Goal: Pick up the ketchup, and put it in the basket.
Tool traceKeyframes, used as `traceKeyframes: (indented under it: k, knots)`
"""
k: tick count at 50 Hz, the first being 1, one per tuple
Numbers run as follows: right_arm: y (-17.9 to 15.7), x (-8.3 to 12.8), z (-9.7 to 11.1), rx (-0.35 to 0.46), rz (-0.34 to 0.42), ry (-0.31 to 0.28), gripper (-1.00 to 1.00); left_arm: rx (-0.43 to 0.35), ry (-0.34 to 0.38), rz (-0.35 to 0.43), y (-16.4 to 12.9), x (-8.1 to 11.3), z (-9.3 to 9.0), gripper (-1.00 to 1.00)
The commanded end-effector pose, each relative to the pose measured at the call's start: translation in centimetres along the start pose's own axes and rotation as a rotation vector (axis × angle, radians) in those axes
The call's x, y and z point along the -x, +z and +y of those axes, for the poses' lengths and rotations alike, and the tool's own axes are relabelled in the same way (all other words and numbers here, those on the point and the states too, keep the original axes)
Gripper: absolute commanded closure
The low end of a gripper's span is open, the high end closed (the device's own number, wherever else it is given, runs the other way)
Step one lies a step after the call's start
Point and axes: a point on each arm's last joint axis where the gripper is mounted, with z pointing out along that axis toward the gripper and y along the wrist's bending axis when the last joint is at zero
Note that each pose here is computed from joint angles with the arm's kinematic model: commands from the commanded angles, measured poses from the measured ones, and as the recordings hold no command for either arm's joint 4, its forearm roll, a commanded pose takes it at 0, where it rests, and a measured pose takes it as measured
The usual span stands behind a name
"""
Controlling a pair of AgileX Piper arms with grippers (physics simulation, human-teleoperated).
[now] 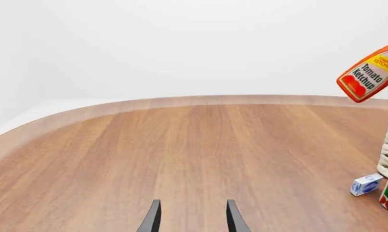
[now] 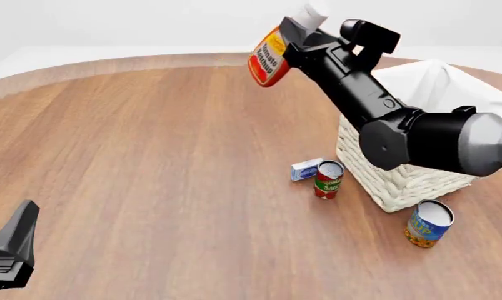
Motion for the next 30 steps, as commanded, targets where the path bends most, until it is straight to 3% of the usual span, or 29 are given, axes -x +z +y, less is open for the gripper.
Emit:
traceKeyframes:
  k: [1, 7, 11, 18, 26, 30]
  knots:
    - [-1.7, 3.6, -3.2, -0.089, -0.101, -0.025, 1.00, 0.000, 0.000, 0.000, 0.0, 0.0, 0.0, -1.00]
    - [-2.4, 4.5, -4.3, -0.122, -0.126, -0.018, 1.00, 0.000, 0.000, 0.000, 0.0, 0.0, 0.0, -1.00]
    - [-3.3, 5.7, -5.8, -0.171, -0.155, -0.035, 1.00, 0.000, 0.000, 0.000, 0.0, 0.0, 0.0, -1.00]
    - [-4.4, 6.7, -8.1, -0.244, -0.184, -0.013, 1.00, 0.000, 0.000, 0.000, 0.0, 0.0, 0.0, -1.00]
    - [-6.2, 8.3, -10.2, -0.331, -0.218, -0.044, 1.00, 0.000, 0.000, 0.000, 0.0, 0.0, 0.0, -1.00]
    - [-6.6, 8.6, -10.2, -0.340, -0.218, -0.052, 1.00, 0.000, 0.000, 0.000, 0.0, 0.0, 0.0, -1.00]
